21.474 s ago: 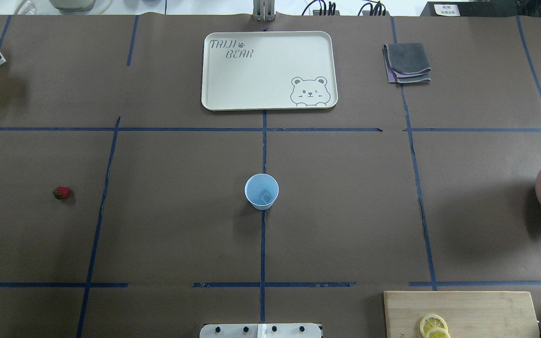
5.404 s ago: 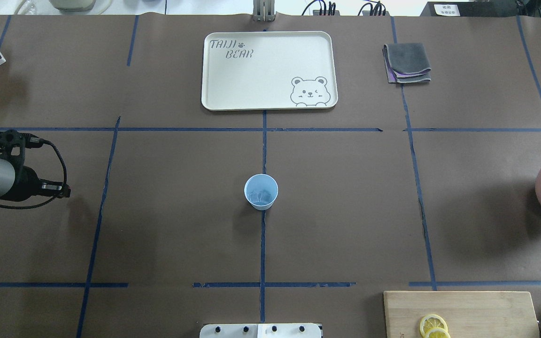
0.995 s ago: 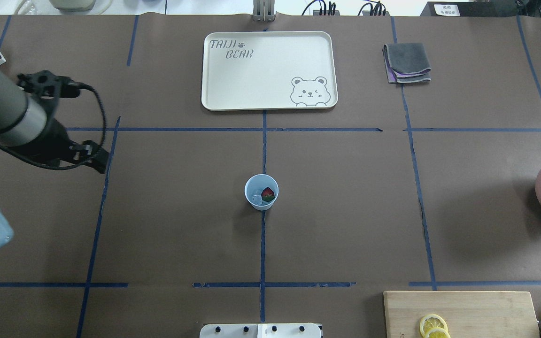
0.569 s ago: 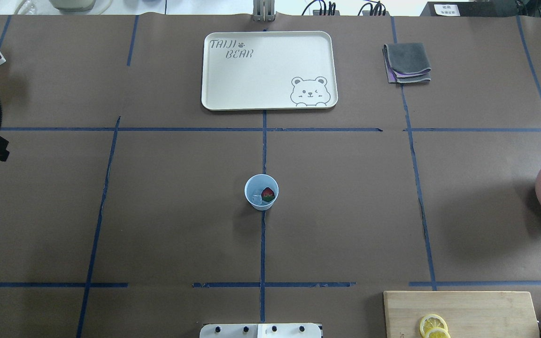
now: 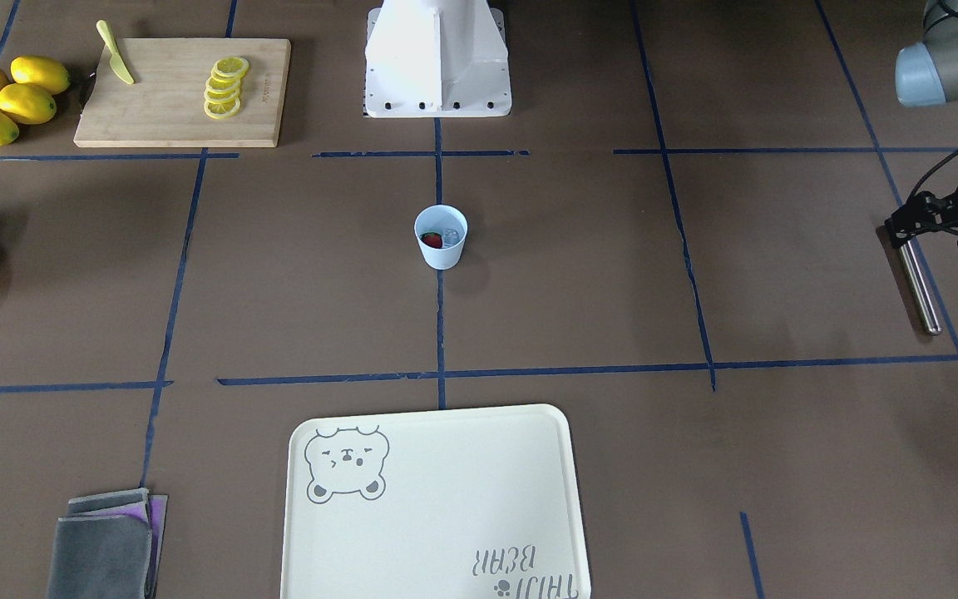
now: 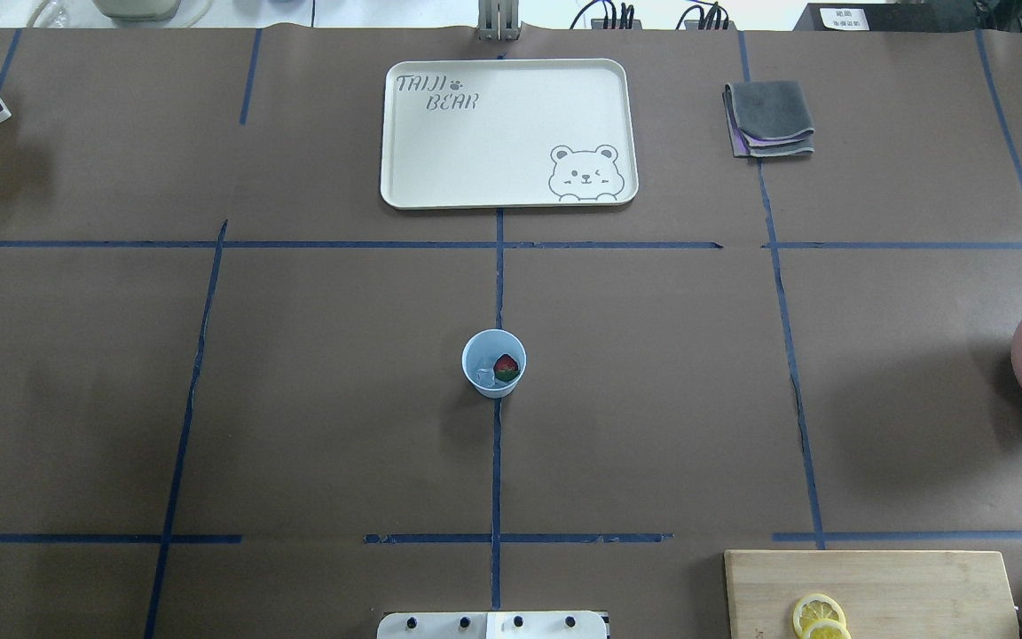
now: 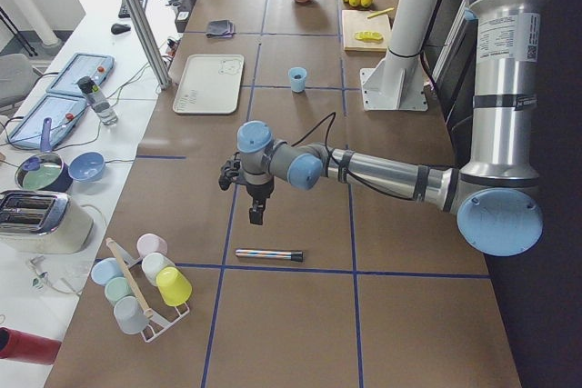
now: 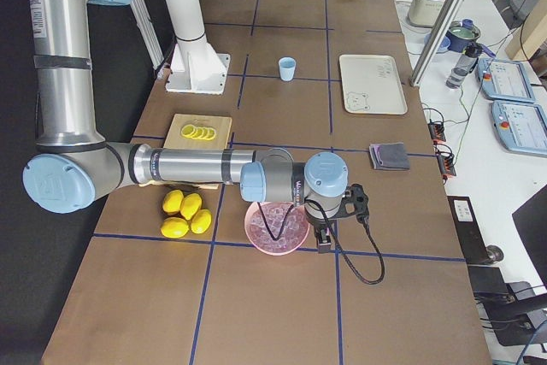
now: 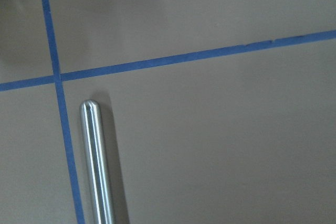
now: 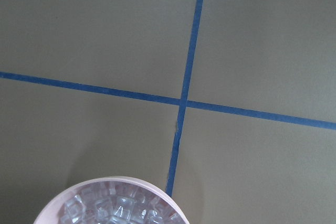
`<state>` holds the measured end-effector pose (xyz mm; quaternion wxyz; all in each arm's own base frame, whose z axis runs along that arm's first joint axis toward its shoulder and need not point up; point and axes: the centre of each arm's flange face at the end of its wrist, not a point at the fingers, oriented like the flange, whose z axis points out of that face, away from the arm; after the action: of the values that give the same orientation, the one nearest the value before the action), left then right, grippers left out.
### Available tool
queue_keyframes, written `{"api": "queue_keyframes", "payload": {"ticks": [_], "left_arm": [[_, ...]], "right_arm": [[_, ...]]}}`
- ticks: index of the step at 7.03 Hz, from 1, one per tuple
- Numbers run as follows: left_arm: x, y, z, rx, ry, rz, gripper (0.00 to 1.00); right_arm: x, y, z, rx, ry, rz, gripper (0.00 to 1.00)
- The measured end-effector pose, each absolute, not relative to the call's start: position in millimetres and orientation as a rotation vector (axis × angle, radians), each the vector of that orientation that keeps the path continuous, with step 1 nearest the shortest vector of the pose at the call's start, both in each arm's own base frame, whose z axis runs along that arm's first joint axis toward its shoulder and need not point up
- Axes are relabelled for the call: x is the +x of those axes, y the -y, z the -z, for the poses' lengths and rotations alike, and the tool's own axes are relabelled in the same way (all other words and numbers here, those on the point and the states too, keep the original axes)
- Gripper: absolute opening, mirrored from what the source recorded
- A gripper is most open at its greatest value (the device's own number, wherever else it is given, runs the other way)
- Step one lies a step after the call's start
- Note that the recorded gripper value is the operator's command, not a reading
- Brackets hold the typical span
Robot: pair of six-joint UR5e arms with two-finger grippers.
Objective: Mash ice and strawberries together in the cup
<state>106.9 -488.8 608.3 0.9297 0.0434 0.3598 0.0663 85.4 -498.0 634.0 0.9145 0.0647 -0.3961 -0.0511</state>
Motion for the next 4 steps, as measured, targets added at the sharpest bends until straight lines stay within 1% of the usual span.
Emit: {"api": "queue_keyframes", "payload": {"ticks": [2, 4], "left_arm": [[104, 492, -660, 0.081, -0.739, -0.115, 1.00], [108, 502, -679, 0.083, -0.747, -0.072, 1.00]], "right_arm": [[85, 498, -634, 0.133, 0.815, 0.105, 1.00], [85, 497, -635, 0.131, 0.816, 0.104, 1.00]]}}
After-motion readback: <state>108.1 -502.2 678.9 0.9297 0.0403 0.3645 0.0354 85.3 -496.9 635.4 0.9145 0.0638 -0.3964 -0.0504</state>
